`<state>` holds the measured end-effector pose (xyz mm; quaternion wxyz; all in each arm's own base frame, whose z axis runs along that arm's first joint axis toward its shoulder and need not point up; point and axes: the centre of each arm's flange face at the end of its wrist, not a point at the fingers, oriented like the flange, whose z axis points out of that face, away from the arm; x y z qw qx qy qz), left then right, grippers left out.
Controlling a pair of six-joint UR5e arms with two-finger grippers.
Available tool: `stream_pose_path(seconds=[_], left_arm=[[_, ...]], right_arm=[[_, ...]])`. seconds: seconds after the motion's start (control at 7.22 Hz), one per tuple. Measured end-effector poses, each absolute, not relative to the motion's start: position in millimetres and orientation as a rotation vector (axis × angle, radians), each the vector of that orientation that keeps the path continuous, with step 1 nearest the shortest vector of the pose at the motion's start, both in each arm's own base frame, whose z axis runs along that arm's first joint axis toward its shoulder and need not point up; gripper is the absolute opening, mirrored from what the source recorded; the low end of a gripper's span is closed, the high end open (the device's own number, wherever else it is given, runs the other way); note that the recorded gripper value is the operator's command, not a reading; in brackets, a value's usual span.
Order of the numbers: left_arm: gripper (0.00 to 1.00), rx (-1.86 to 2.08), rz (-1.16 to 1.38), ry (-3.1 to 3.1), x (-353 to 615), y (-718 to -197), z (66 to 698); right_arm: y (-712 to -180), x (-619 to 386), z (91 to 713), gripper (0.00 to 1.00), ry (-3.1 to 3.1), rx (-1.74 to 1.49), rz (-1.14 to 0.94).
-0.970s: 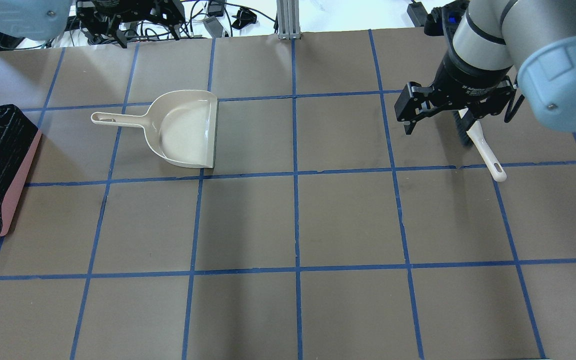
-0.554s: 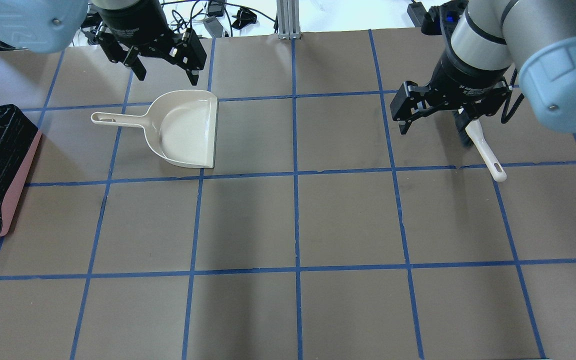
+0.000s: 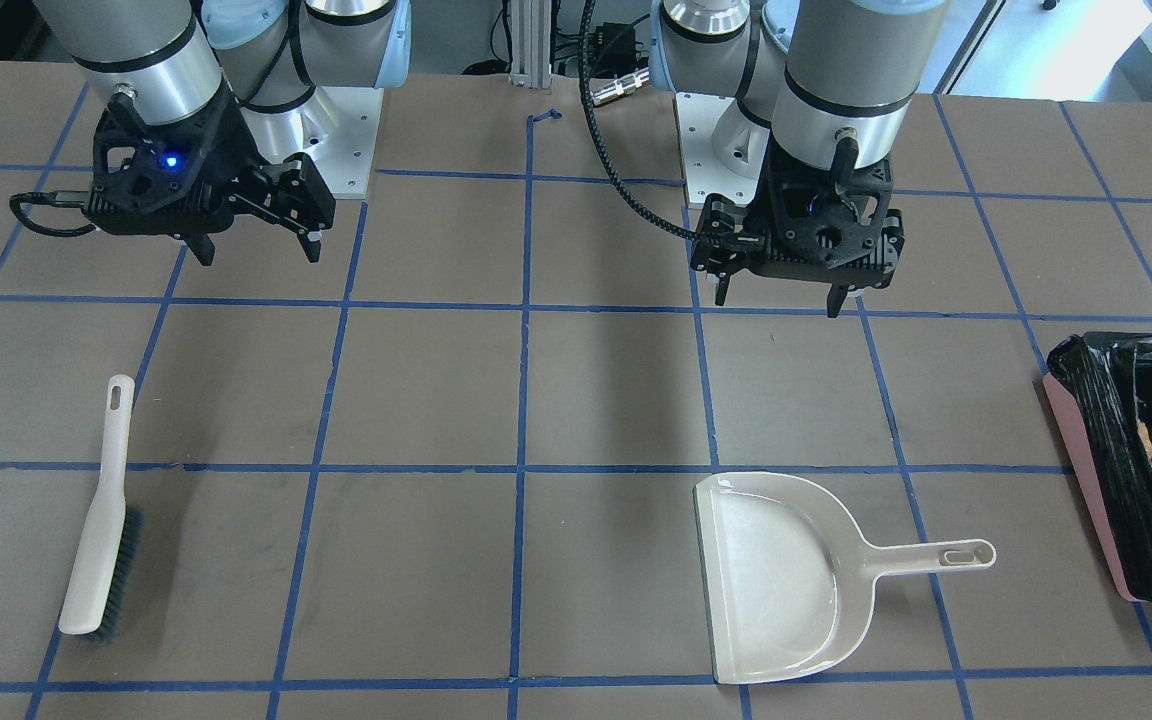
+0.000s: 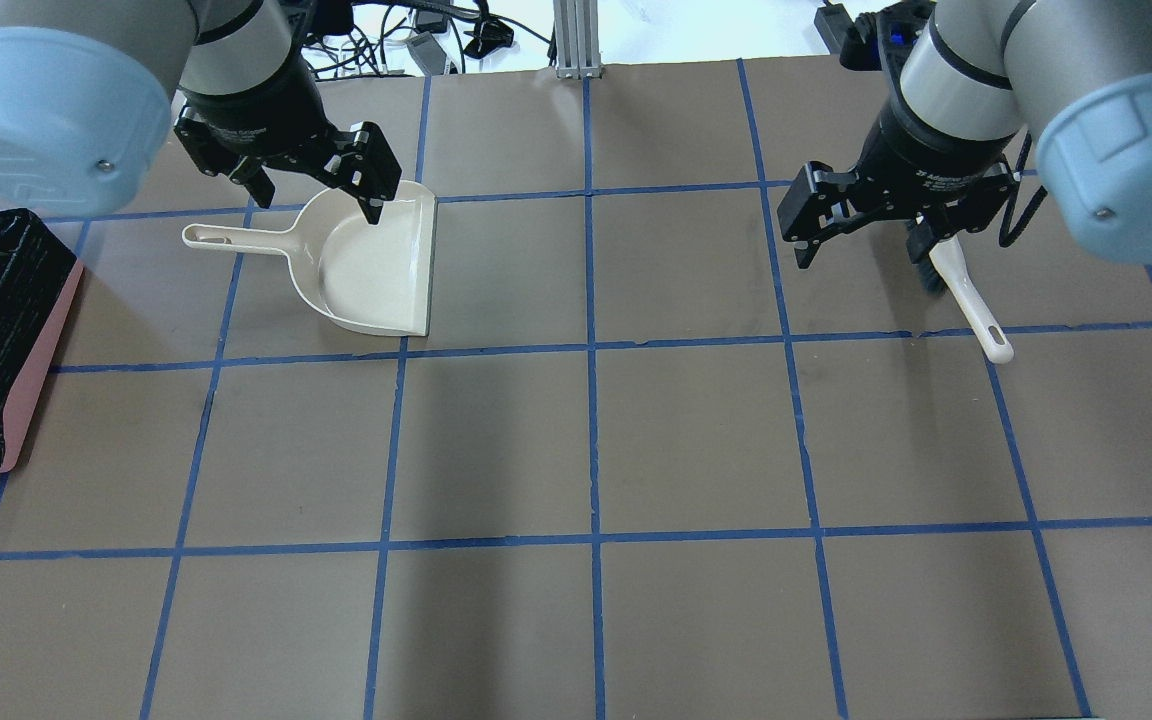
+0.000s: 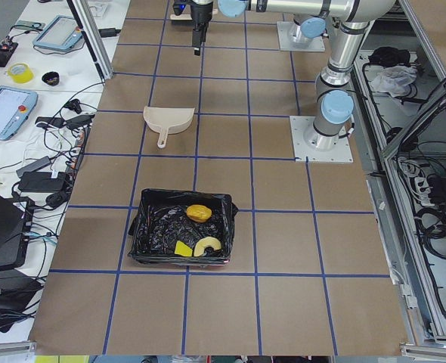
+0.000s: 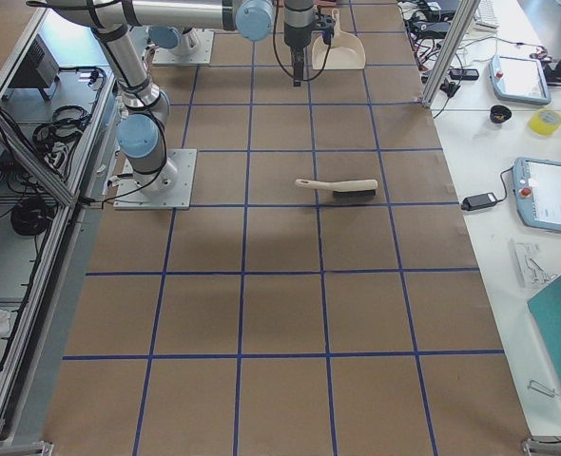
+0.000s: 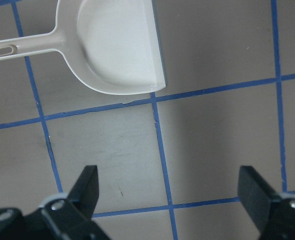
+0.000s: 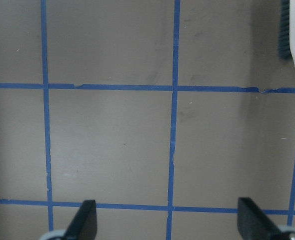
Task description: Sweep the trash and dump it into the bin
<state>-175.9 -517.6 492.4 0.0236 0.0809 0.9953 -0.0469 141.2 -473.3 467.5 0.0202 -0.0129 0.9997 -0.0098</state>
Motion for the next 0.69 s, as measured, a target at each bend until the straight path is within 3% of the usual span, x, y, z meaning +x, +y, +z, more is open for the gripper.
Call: stream_pose_path(seconds=[0.69], left_arm=[[1.00, 0.108, -0.148, 3.143, -172.6, -521.2, 485.8]], right_arm=[[-473.5, 142.0, 466.8, 1.00, 3.097, -0.033, -0.027]])
